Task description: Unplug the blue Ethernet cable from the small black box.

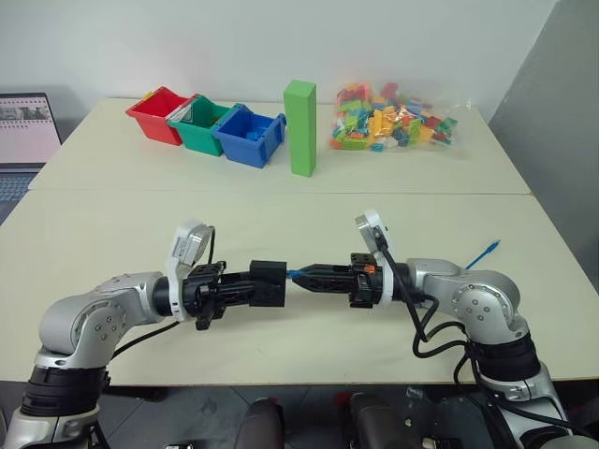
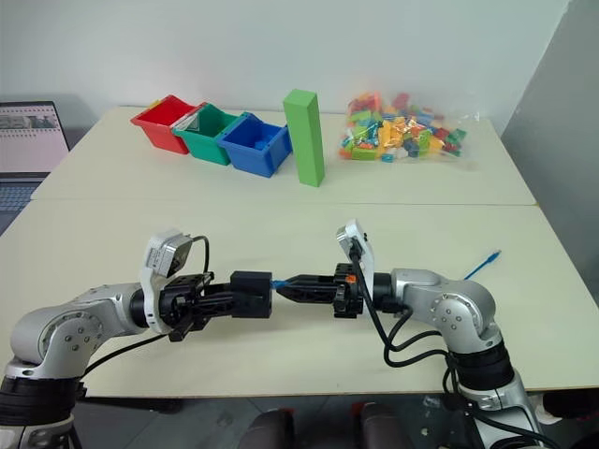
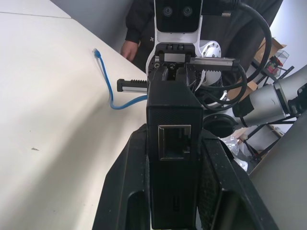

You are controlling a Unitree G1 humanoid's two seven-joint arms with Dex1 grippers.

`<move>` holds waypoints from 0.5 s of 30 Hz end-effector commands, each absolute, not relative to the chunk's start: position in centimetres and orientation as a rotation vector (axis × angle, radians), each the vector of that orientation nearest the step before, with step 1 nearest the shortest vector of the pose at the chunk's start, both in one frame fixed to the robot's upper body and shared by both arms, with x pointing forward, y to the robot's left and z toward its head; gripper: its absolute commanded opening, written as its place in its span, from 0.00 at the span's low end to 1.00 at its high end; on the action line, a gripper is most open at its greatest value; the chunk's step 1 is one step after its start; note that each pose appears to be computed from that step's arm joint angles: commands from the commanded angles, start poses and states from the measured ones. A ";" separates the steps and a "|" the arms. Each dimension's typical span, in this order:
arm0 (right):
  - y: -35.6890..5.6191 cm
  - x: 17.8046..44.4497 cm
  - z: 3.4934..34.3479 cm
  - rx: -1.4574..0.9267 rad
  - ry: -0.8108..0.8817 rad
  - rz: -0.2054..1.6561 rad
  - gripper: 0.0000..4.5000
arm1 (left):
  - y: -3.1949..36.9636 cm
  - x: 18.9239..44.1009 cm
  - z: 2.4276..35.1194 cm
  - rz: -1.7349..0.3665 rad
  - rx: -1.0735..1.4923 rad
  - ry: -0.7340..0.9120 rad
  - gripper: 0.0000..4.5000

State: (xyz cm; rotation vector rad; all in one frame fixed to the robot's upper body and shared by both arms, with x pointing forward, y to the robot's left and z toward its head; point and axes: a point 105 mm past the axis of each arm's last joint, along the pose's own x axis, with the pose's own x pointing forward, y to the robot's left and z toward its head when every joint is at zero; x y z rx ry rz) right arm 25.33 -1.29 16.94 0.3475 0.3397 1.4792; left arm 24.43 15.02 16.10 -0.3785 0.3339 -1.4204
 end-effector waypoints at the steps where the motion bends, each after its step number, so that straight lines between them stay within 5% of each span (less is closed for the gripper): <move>1: -1.0 24.5 18.1 0.324 0.301 1.534 0.01 | 14.8 24.2 16.5 -1.439 -0.351 0.313 0.18; 3: -1.1 24.3 18.1 0.322 0.296 1.549 0.01 | 14.8 24.2 16.6 -1.438 -0.355 0.310 0.18; 5: -1.2 24.2 18.1 0.316 0.292 1.556 0.17 | 14.8 24.2 16.6 -1.438 -0.359 0.309 0.18; 11: -1.5 23.4 18.0 0.316 0.308 1.590 0.46 | 14.8 24.2 16.6 -1.437 -0.369 0.310 0.18; 15: -1.4 24.1 18.0 0.343 0.294 1.538 0.47 | 14.7 24.2 16.6 -1.439 -0.372 0.308 0.18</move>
